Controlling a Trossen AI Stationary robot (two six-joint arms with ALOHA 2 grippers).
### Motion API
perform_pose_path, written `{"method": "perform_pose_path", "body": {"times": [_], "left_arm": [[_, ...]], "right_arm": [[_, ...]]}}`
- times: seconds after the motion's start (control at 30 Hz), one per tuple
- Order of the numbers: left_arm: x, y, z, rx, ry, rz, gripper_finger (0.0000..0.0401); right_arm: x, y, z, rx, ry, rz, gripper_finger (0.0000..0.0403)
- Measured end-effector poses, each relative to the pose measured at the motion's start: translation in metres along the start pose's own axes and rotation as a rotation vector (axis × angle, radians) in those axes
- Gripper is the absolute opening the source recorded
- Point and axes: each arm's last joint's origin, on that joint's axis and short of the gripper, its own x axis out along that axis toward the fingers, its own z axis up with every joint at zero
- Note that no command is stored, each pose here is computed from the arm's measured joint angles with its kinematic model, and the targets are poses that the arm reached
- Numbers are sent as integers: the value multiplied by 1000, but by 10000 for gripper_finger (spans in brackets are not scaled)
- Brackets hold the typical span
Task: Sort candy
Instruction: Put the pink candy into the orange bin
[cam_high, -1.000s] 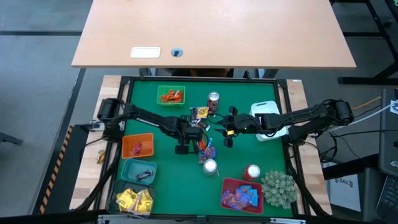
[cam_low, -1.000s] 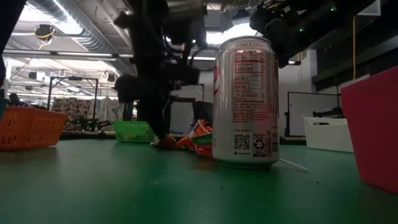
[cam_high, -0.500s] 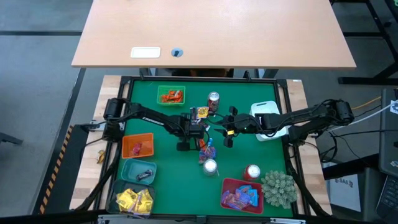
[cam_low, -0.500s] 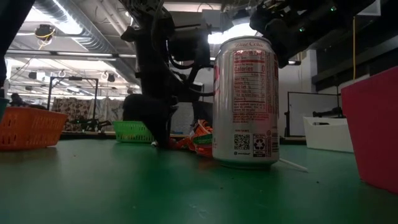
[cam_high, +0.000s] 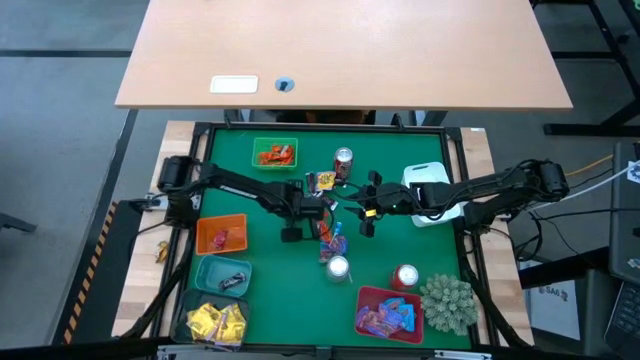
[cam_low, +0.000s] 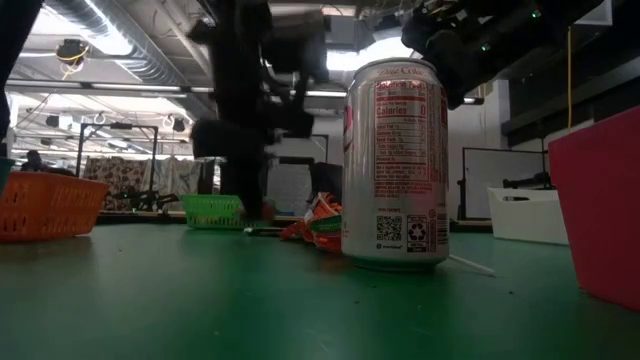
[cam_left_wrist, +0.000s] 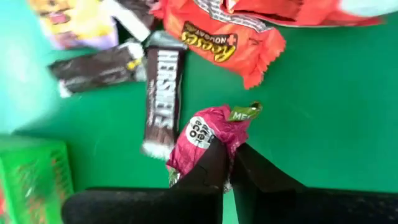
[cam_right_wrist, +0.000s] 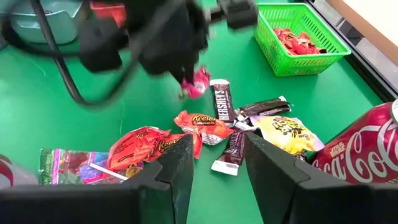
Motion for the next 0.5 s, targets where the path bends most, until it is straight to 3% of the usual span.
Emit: {"method": "perform_pose_path", "body": {"times": [0.27, 0.5], "left_arm": [[-65, 13, -24, -204, -32, -211, 0], [-123, 9, -71, -408, 100, -303, 0]], "right_arm": [[0, 0, 1, 8, -9, -2, 142], [9, -7, -2, 93, -3, -31, 142]]}}
